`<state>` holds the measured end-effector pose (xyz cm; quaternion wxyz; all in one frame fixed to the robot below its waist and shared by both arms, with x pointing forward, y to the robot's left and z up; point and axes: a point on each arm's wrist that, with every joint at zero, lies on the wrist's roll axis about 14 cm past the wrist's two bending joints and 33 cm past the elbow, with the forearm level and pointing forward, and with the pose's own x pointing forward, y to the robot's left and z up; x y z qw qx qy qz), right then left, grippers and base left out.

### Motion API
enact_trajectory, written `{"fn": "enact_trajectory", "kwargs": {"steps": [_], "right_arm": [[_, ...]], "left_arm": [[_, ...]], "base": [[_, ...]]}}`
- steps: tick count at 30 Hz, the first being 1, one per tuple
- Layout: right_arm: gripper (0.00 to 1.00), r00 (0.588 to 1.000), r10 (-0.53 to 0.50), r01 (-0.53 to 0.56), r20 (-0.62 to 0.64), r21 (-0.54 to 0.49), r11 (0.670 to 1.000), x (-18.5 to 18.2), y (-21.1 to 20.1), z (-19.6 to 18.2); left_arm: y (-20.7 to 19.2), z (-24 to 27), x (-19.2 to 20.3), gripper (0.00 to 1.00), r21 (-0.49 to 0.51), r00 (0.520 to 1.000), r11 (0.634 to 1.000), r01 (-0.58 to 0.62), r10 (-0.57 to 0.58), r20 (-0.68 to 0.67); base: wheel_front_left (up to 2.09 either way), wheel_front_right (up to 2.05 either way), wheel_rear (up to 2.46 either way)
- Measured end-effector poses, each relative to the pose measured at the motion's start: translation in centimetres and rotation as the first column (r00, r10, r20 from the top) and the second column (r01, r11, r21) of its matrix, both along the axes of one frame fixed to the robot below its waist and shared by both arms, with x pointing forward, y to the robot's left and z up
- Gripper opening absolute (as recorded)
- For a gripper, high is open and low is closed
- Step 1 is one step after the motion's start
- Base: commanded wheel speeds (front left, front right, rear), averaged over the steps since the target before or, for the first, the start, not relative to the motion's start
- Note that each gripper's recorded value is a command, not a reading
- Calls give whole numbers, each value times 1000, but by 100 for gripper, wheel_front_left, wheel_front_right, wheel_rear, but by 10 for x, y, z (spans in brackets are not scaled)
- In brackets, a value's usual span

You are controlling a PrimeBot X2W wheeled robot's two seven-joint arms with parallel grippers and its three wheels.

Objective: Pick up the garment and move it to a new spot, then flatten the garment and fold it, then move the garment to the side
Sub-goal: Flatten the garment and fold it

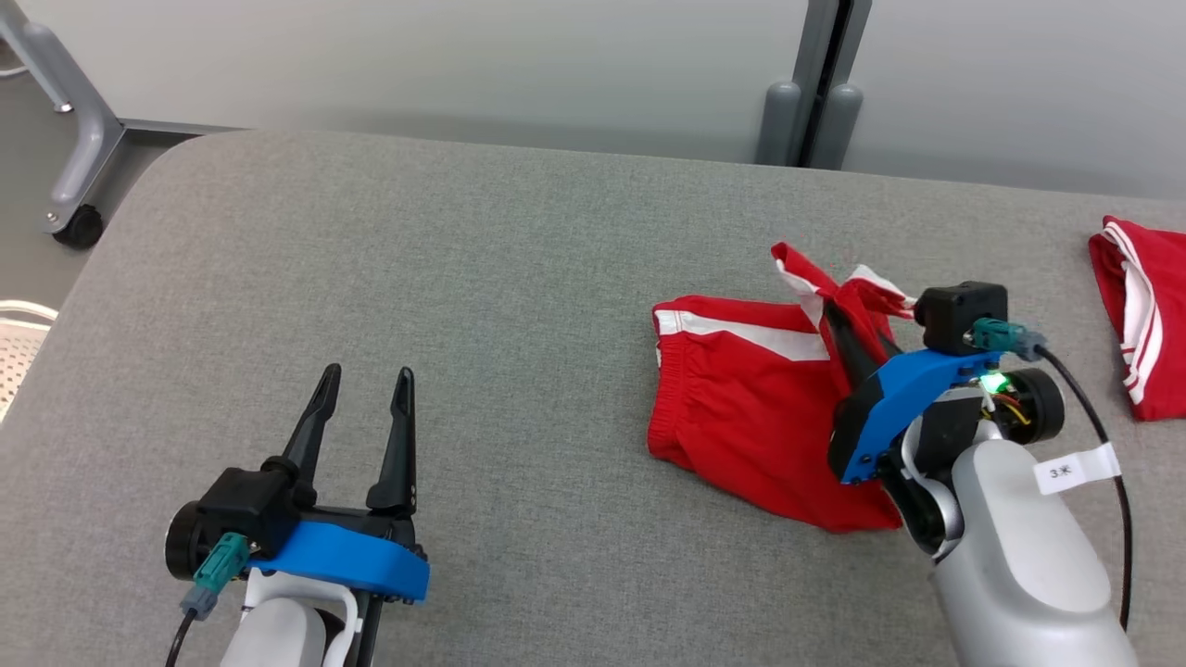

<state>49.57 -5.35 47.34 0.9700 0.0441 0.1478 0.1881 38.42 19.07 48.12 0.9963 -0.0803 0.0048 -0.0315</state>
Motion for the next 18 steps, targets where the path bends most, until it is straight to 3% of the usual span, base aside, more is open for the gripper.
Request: {"fn": "enact_trajectory", "kwargs": {"steps": [10, 18], "right_arm": [[0, 975, 193, -194, -113, 1, 981, -10, 68, -34], [0, 948, 266, -259, -173, 67, 964, -21, 97, -50]], "left_arm": [[9, -8, -7, 100, -3, 999, 1000, -26, 26, -28], [15, -9, -9, 100, -4, 998, 999, -45, 45, -36]], "base": [[0, 0, 0], [0, 0, 0]]}}
